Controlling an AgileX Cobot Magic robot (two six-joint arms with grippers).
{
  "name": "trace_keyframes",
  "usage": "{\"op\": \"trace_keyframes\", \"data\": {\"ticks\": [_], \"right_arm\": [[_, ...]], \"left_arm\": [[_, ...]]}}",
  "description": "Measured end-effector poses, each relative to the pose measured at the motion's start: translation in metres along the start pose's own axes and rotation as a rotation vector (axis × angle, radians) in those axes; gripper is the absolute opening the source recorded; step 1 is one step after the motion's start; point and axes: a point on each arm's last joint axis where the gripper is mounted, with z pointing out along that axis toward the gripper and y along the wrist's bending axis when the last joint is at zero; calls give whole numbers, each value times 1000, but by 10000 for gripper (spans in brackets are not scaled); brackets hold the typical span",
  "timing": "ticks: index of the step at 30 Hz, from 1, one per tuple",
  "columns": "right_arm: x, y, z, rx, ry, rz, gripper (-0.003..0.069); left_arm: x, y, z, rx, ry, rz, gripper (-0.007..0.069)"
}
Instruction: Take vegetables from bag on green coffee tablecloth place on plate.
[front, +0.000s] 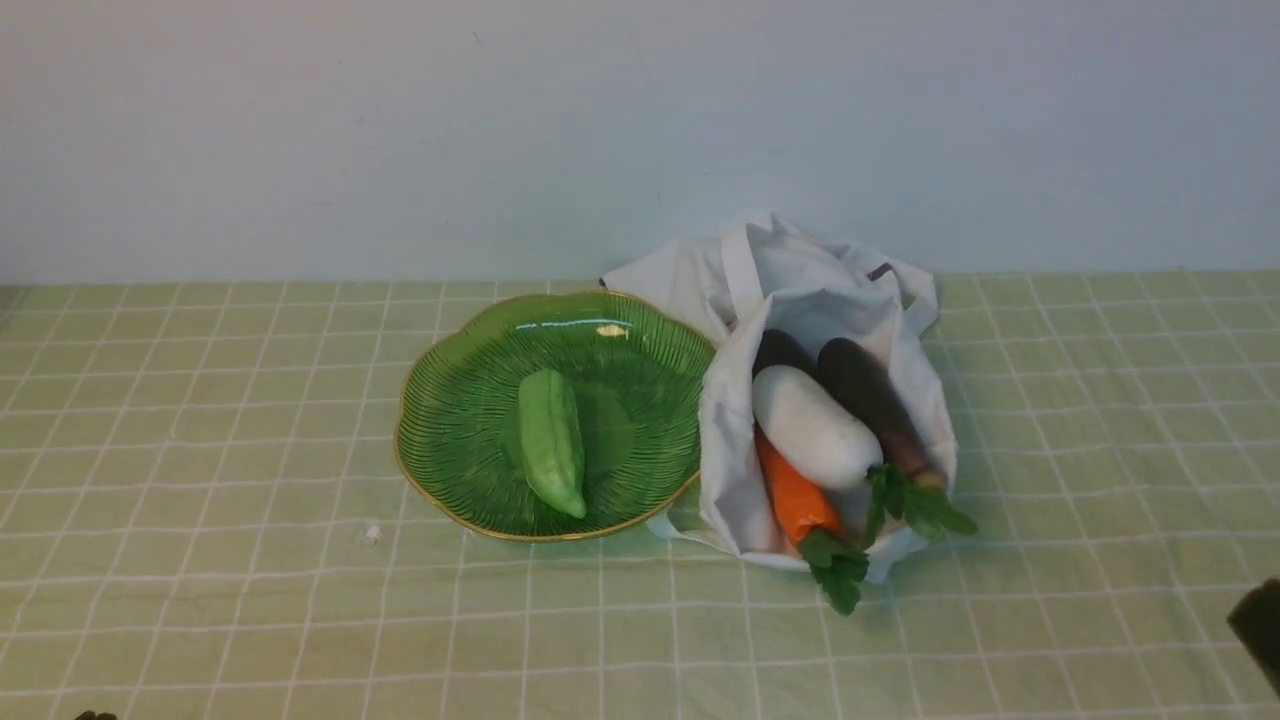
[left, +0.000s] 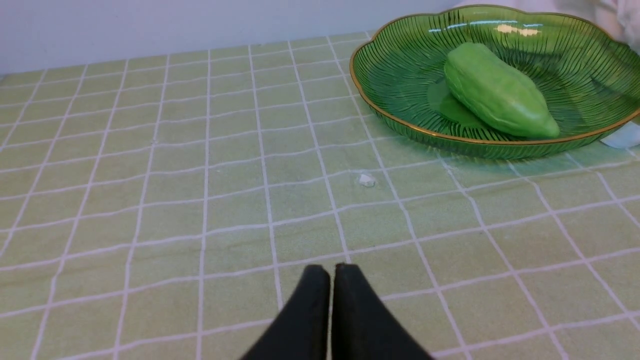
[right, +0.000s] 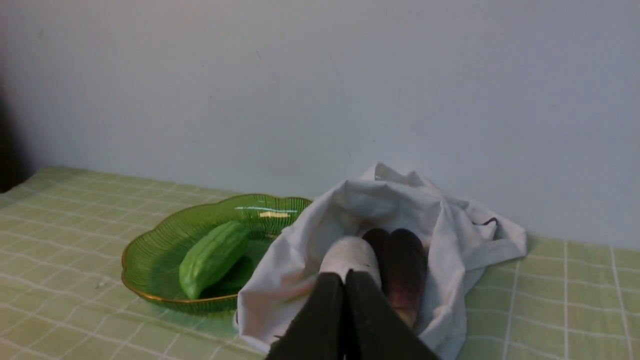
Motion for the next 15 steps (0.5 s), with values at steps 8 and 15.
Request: {"op": "trace_keyframes", "data": {"ticks": [8,15], "right_arm": [[-1,-6,-10,100,-49,-33,-15],[13,-18,-15,308,113,-95,-15]], "left_arm": [[0,0,0,0,0,0,-5],[0,0,0,0,0,0,-5]]}}
